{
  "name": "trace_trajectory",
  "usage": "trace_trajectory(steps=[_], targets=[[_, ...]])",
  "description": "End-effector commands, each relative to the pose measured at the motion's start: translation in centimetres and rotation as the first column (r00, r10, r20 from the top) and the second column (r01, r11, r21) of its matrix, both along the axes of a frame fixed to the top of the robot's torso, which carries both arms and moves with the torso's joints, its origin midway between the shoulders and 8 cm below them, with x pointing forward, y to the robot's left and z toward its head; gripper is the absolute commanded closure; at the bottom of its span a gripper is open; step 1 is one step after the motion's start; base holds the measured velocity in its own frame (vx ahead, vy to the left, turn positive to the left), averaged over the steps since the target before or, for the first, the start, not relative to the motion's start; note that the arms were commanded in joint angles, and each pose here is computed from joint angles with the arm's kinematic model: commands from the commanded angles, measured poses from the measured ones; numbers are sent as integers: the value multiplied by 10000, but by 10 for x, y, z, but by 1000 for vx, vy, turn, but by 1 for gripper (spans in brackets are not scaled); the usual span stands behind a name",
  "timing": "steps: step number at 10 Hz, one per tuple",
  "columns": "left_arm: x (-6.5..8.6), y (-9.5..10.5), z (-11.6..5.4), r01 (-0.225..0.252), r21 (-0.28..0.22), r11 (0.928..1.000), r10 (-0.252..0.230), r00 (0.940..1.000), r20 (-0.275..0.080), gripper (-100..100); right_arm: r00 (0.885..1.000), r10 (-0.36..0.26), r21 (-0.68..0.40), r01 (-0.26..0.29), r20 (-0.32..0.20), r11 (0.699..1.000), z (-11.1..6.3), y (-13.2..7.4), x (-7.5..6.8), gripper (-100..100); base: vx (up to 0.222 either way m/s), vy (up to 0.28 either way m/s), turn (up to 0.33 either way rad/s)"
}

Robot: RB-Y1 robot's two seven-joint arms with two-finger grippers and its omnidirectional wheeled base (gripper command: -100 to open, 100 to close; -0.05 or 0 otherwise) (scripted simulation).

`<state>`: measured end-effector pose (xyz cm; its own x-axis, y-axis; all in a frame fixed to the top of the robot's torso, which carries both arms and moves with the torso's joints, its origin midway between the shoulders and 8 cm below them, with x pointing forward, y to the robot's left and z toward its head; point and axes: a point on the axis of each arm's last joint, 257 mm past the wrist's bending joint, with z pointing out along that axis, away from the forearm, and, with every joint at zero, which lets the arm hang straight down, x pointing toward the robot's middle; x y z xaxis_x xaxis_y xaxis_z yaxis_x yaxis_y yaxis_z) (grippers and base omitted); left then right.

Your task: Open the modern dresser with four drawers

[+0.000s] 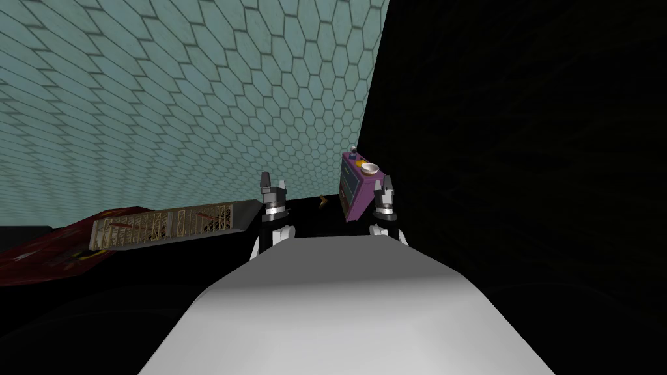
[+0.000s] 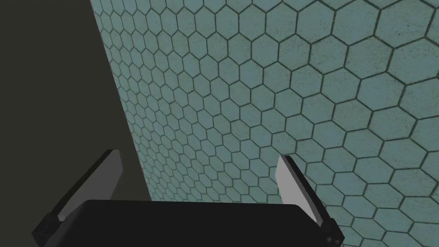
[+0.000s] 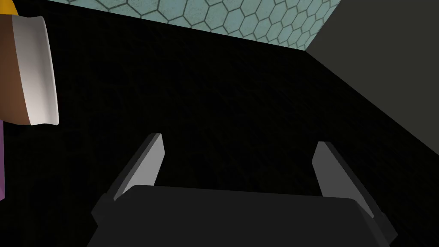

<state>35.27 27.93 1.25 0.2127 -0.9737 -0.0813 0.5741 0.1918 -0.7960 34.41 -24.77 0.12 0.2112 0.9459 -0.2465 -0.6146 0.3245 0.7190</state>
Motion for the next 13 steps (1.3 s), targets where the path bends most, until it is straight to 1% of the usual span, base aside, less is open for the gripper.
trace_trajectory(steps=[1, 9, 10, 12, 13], targets=[[0, 0, 0, 0, 0, 10000, 0, 10000, 0, 0, 10000, 0, 0, 0, 0, 10000, 0, 0, 0, 0, 0, 0, 0], [0, 0, 0, 0, 1, 10000, 0, 10000, 4, 0, 10000, 0, -1, 0, 4, 10000, 0, 0, 0, 0, 0, 0, 0], [0, 0, 0, 0, 1, 10000, 0, 10000, 4, 0, 9994, 133, -233, -140, -314, 9996, -10, 3, 6, -100, 19, 18, 31], [0, 0, 0, 0, -1, 10000, 0, 10000, -3, 0, 9946, 276, -555, -332, -1001, 9979, -31, 7, 19, -100, 44, 46, 61], [0, 0, 0, 0, -1, 10000, 0, 10000, -3, 0, 9889, 317, -714, -424, -1450, 9965, -46, 8, 28, -100, 76, 67, 72]])
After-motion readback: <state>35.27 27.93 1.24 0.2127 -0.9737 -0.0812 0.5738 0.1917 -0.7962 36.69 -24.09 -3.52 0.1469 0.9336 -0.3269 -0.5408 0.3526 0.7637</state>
